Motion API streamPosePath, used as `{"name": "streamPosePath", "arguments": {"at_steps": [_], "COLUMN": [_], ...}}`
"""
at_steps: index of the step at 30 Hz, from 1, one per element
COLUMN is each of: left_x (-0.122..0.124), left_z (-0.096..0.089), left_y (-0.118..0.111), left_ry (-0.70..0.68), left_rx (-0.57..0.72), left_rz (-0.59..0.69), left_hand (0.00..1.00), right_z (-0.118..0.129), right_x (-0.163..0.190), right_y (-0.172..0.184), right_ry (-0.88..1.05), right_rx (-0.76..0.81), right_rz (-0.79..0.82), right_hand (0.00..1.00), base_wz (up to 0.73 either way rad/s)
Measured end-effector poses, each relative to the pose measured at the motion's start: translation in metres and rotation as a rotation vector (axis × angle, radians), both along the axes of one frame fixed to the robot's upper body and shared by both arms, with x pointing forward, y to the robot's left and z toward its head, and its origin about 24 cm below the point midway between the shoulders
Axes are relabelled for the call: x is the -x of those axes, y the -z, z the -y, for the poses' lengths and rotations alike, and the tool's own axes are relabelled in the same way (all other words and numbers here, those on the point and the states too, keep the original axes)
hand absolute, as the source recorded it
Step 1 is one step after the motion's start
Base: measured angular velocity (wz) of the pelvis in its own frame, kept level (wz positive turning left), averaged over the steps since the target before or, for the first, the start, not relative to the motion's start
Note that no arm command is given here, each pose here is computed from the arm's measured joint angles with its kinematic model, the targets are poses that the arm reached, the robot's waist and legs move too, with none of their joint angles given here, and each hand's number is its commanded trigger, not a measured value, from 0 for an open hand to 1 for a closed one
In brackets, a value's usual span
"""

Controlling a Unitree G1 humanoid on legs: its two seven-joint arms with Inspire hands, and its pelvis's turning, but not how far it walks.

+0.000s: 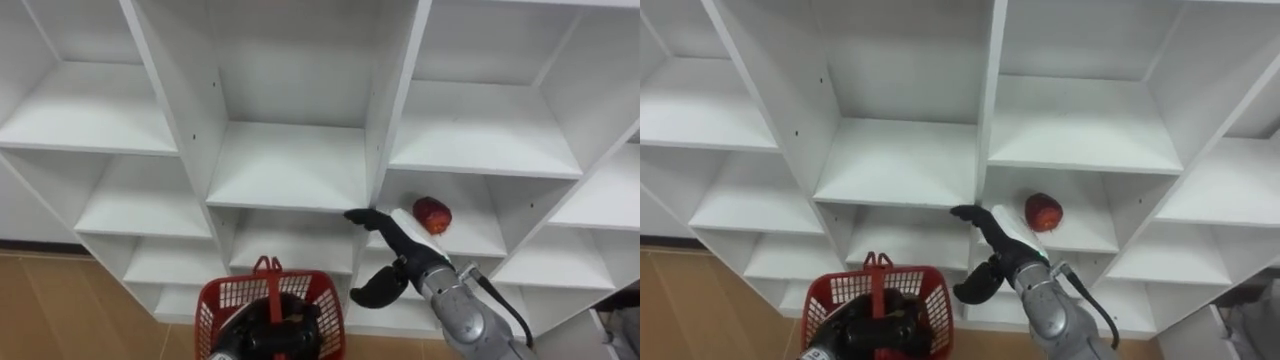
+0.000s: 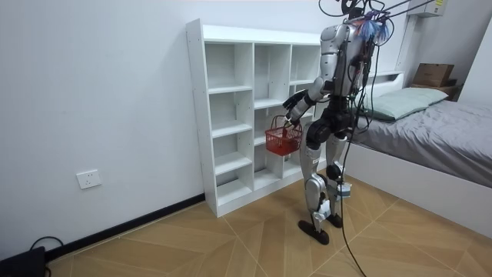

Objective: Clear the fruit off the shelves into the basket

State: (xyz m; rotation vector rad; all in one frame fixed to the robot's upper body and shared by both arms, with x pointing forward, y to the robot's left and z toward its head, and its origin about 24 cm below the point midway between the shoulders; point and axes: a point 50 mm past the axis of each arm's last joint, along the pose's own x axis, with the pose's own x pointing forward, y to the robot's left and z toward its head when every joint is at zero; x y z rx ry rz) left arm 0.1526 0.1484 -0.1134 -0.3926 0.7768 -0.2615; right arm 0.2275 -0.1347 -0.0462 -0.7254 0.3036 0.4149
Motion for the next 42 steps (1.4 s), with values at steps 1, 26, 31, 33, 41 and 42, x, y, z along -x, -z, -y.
{"name": "streamPosePath", "arguments": {"at_steps": [1, 26, 31, 33, 41, 42], "left_x": [0.0, 0.005, 0.004, 0.004, 0.006, 0.006], "left_z": [-0.001, -0.015, -0.017, -0.018, -0.018, -0.018], "left_y": [0.0, 0.005, 0.005, 0.005, 0.006, 0.006], "left_ry": [-0.006, -0.058, -0.062, -0.064, -0.067, -0.067], "left_rx": [-0.001, -0.032, -0.035, -0.036, -0.037, -0.036], "left_rz": [0.001, -0.034, -0.031, -0.029, -0.03, -0.03], "left_hand": [1.0, 1.0, 1.0, 1.0, 1.0, 1.0], "right_z": [0.002, 0.034, 0.037, 0.038, 0.039, 0.039], "right_x": [0.001, 0.004, 0.004, 0.004, 0.003, 0.003], "right_y": [0.0, -0.016, -0.017, -0.017, -0.017, -0.017], "right_ry": [0.007, 0.152, 0.151, 0.152, 0.153, 0.154], "right_rx": [0.0, -0.011, 0.002, 0.004, 0.006, 0.006], "right_rz": [0.001, 0.102, 0.103, 0.103, 0.105, 0.106], "right_hand": [0.0, 0.0, 0.0, 0.0, 0.0, 0.0], "base_wz": [0.0, -0.07, -0.04, -0.04, -0.01, -0.04]}}
